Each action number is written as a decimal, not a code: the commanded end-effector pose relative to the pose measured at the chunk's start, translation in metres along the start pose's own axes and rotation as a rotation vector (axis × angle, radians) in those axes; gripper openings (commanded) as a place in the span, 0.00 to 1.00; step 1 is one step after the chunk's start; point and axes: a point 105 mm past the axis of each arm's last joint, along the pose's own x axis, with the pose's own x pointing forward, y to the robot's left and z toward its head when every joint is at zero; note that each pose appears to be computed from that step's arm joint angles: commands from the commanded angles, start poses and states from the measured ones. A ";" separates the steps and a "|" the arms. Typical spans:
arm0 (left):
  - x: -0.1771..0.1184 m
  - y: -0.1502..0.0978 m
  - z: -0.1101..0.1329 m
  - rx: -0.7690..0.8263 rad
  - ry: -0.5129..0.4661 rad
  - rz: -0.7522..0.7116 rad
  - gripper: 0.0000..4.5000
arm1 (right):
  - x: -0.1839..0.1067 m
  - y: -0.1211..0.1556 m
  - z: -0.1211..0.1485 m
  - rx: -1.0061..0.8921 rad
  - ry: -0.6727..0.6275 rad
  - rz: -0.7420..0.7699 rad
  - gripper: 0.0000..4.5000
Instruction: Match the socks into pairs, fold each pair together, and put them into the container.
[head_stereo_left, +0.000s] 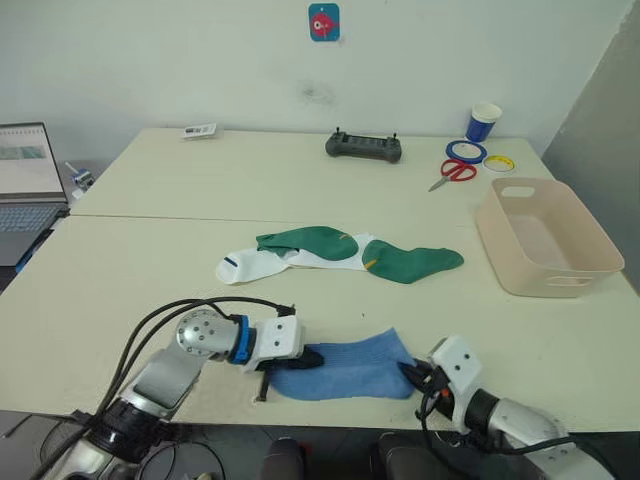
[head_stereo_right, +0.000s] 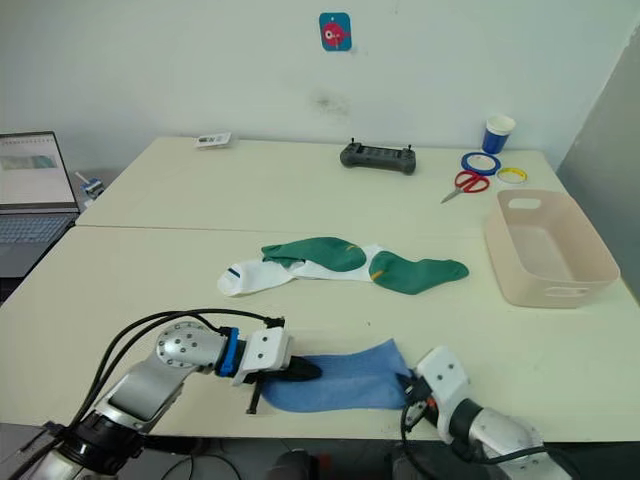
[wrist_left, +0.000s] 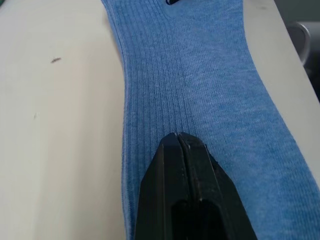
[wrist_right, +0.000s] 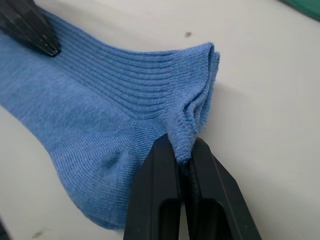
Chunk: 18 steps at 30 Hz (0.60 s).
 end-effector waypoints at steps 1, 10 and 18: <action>0.009 0.010 0.024 0.034 -0.058 0.028 0.00 | -0.014 -0.018 0.012 -0.012 -0.028 -0.043 0.01; 0.045 0.013 0.043 0.046 -0.094 -0.034 0.00 | -0.026 -0.004 0.041 -0.042 -0.050 0.070 0.01; 0.057 -0.002 0.020 0.101 -0.008 -0.115 0.00 | -0.022 0.017 0.060 0.002 -0.056 0.169 0.01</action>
